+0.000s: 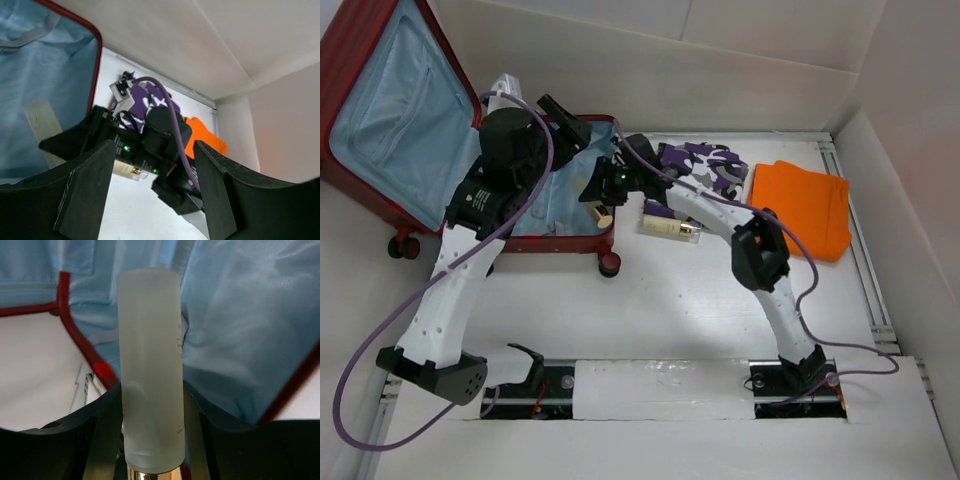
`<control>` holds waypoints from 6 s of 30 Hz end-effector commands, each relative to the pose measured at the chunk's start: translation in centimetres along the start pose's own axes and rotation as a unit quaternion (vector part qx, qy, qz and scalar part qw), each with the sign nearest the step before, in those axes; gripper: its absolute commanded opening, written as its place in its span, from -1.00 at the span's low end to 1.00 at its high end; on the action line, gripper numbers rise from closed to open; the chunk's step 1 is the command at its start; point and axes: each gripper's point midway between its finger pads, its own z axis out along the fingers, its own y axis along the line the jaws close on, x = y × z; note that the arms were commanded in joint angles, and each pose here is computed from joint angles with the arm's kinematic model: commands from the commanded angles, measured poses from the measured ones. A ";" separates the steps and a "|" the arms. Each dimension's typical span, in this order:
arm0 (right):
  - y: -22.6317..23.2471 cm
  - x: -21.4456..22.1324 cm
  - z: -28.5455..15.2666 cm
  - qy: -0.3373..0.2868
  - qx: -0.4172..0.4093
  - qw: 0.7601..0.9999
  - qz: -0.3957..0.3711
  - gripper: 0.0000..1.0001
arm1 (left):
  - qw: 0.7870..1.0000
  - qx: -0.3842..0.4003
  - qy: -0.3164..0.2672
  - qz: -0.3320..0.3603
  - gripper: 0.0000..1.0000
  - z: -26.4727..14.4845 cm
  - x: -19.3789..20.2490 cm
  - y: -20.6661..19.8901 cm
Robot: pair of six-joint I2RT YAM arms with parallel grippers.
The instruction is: Pack the luggage
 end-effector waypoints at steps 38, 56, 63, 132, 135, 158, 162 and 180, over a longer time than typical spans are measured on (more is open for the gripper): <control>0.6 -4.2 4.7 -0.213 0.061 0.974 0.043 0.31 | 0.991 -0.125 -0.036 0.042 0.19 -1.7 1.4 8.0; -1.1 -10.7 -15.1 -0.302 0.093 0.948 0.029 0.01 | 0.985 -0.086 0.072 0.130 0.19 1.9 6.1 6.3; -12.0 -4.6 -24.5 -0.288 0.200 0.936 0.029 -1.00 | 0.965 -0.061 0.189 0.170 0.19 4.6 16.6 4.0; -11.2 13.4 -30.8 -0.053 0.138 0.985 -0.092 0.07 | 0.856 -0.437 0.264 -0.085 -0.05 13.0 38.5 16.0; -10.9 12.9 -31.1 -0.059 0.140 0.984 -0.094 0.07 | 0.859 -0.416 0.287 -0.078 -0.62 11.0 38.9 15.4; -10.3 11.4 -31.7 -0.073 0.155 0.980 -0.103 0.09 | 0.972 -0.212 0.095 -0.044 -1.00 11.8 6.9 8.5; -10.3 11.5 -32.0 -0.075 0.159 0.979 -0.102 0.09 | 0.963 -0.259 0.066 -0.027 -1.00 11.5 3.6 13.1; -10.4 11.9 -32.1 -0.076 0.166 0.977 -0.107 0.09 | 0.923 -0.370 0.101 0.019 -1.00 17.2 -0.5 31.2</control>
